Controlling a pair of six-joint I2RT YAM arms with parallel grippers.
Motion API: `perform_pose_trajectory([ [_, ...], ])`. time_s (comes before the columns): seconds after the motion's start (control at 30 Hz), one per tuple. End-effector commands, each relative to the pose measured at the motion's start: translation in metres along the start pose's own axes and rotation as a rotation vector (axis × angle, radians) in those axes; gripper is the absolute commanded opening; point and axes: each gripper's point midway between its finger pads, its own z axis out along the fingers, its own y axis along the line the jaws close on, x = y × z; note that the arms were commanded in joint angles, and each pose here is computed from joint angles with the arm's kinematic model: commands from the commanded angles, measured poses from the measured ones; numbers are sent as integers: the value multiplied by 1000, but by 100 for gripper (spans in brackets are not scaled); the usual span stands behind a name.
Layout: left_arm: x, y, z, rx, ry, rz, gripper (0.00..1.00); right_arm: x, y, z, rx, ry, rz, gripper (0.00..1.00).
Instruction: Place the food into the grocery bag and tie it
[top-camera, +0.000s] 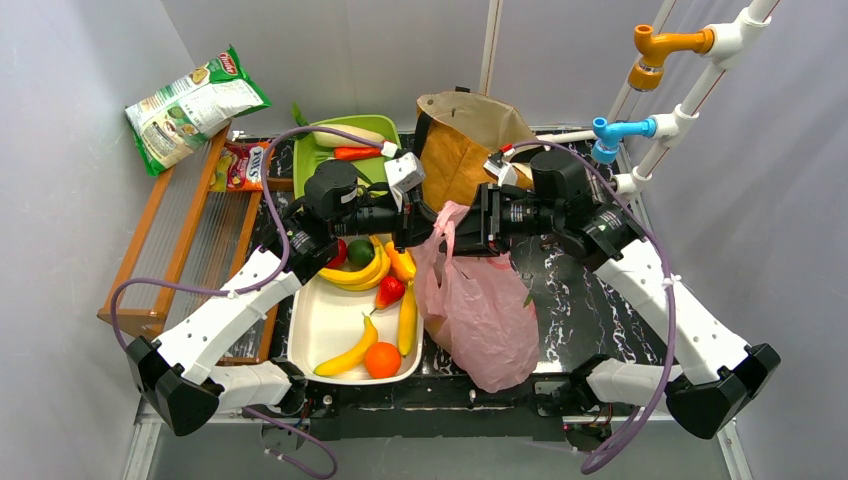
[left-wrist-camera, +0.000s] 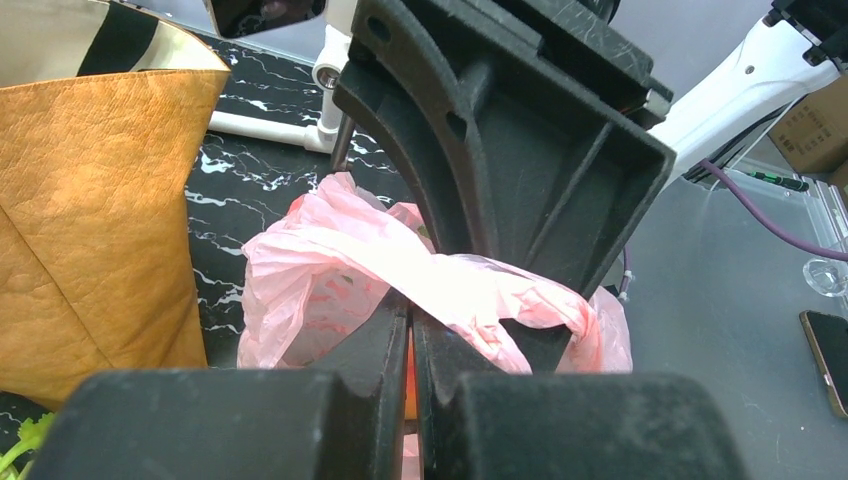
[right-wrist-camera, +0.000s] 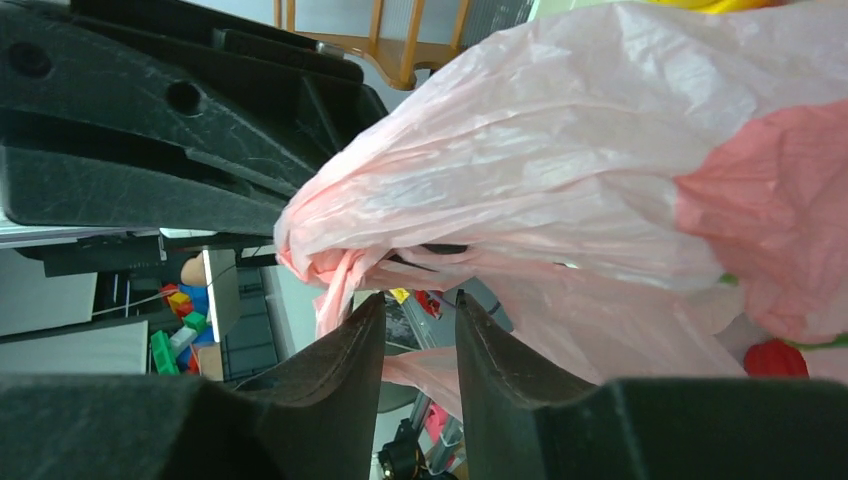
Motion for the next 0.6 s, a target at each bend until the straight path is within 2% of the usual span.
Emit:
perform_pose_trajectory([
  [0.0, -11, -7, -3, 22, -28, 31, 0, -3, 26, -13, -73, -49, -69, 40],
  [0.27, -11, -6, -2, 21, -31, 27, 0, -3, 15, 0, -137, -56, -29, 41],
  [0.57, -9, 0, -1, -18, -29, -12, 0, -3, 27, 8, -209, -44, -128, 44],
])
